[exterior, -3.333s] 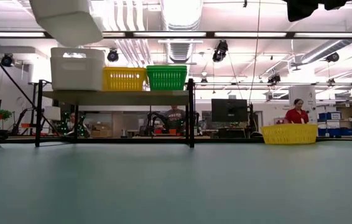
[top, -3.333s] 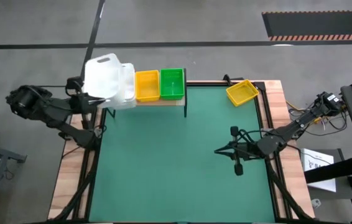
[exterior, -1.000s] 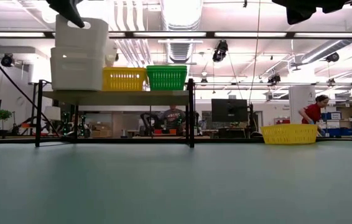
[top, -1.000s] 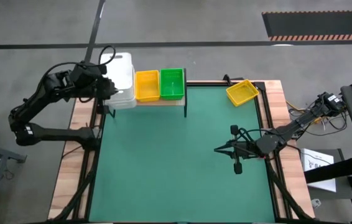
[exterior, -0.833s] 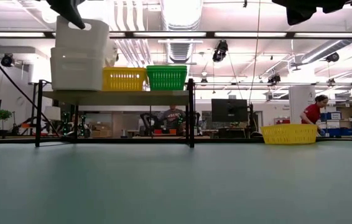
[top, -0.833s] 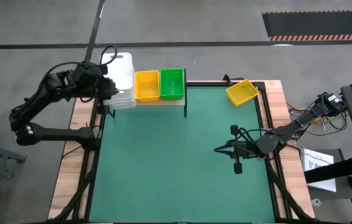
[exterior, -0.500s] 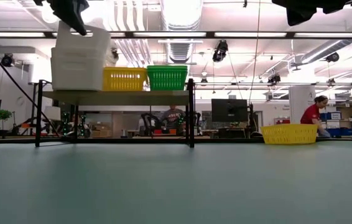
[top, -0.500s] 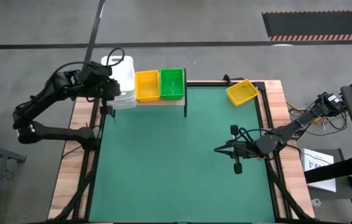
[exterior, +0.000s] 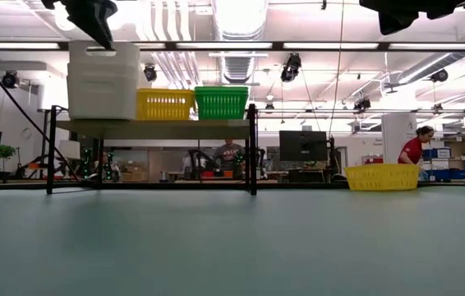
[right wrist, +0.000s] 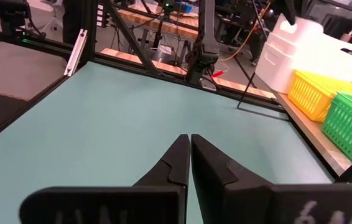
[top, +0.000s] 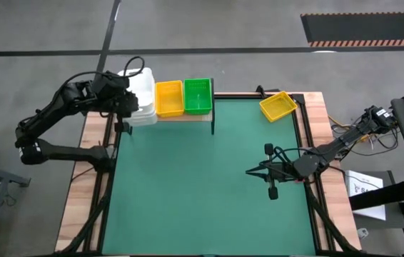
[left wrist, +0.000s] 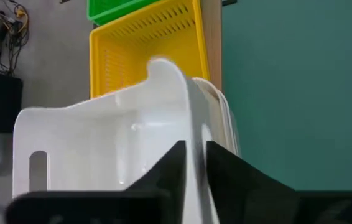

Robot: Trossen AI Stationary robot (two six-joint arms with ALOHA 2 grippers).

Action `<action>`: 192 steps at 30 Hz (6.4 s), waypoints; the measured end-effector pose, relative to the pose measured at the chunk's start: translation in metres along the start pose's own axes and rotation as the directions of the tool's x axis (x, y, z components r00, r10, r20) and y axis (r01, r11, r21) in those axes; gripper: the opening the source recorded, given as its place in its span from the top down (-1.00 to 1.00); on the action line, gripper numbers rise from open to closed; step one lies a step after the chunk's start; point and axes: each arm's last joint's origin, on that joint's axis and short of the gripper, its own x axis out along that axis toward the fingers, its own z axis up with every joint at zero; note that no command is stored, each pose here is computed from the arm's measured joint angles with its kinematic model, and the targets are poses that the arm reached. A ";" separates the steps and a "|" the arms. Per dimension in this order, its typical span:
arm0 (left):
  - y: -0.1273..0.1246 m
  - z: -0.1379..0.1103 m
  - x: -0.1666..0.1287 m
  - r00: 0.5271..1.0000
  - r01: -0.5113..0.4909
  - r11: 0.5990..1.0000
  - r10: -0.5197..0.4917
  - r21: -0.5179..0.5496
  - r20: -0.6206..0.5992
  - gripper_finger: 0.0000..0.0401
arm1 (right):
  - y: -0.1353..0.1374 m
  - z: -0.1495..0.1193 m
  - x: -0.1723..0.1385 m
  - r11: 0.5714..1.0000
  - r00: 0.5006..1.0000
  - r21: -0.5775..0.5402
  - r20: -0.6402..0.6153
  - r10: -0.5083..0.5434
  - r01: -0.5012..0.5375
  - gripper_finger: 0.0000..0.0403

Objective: Stack baskets on shelf by color
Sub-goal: Stack the white bin on the white bin on the shelf, then stack the yellow basket on the yellow basket on the shelf

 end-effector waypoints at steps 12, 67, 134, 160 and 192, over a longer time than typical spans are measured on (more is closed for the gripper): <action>0.002 0.008 -0.008 0.997 -0.019 0.998 0.023 -0.053 0.072 0.35 | 0.000 0.000 0.000 1.000 1.000 0.003 0.000 0.000 0.000 0.96; -0.149 0.048 0.059 0.801 0.178 0.982 -0.183 0.064 0.571 1.00 | -0.056 -0.012 0.015 0.937 0.949 0.169 -0.128 -0.288 0.307 0.96; -0.156 -0.020 0.065 0.336 -0.107 0.970 0.240 -0.217 0.911 1.00 | -0.207 0.015 0.007 0.635 0.408 0.096 -0.837 -0.366 0.767 0.96; -0.143 -0.058 0.048 0.062 0.008 0.935 0.354 -0.355 0.933 1.00 | -0.155 0.163 0.193 0.973 0.839 -0.209 -0.508 -0.192 0.097 0.96; -0.139 -0.071 0.044 0.009 0.024 0.922 0.386 -0.386 0.923 1.00 | -0.262 0.093 0.265 0.984 0.871 -0.142 -0.463 -0.164 0.109 0.95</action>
